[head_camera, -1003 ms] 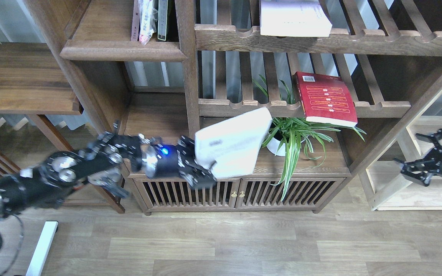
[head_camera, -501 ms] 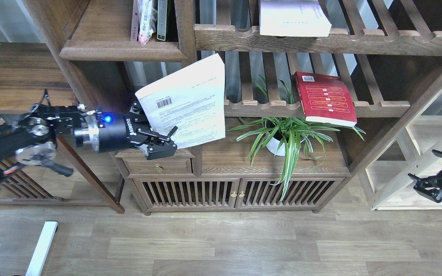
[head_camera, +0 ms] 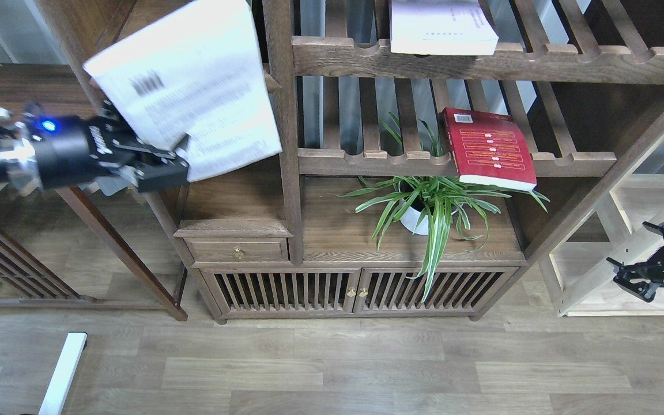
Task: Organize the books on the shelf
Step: 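Insert the book into the upper shelf compartment with the left gripper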
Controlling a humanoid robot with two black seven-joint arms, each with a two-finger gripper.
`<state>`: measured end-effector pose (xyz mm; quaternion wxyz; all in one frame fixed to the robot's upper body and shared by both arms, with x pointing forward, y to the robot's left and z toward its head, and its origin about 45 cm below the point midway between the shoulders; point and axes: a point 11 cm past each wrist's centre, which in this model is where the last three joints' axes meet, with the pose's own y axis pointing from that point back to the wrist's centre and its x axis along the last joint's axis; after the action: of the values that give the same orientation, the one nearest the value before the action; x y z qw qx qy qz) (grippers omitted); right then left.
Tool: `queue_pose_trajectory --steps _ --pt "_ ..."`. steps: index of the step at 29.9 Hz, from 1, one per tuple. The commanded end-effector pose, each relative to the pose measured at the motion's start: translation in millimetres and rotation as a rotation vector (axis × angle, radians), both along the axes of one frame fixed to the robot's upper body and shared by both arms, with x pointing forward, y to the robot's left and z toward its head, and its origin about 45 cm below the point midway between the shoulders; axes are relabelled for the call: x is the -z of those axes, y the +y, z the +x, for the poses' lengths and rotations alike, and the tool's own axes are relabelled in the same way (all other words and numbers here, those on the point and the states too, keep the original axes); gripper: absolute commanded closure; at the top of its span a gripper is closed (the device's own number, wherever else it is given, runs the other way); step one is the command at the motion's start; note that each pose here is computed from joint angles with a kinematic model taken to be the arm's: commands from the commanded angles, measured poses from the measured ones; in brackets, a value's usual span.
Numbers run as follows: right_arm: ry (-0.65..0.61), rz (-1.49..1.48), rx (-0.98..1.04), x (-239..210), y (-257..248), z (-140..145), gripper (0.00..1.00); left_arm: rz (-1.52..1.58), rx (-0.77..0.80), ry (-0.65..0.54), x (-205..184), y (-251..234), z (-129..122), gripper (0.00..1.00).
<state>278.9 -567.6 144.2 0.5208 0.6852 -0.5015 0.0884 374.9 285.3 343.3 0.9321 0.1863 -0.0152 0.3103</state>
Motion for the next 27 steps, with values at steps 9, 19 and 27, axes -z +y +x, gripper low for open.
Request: queue_pose_trajectory --steps 9,19,27 --pt "-0.006 0.007 -0.016 10.7 12.3 3.4 0.09 -0.028 -0.16 -0.065 -57.7 55.0 0.6 1.0" --pt "-0.009 0.004 -0.016 11.3 12.5 3.3 0.09 -0.049 -0.21 -0.056 -80.0 64.6 3.9 1.0" --pt "-0.01 0.003 -0.017 10.3 12.5 4.0 0.09 -0.049 -0.207 -0.037 -78.4 60.5 5.9 1.0"
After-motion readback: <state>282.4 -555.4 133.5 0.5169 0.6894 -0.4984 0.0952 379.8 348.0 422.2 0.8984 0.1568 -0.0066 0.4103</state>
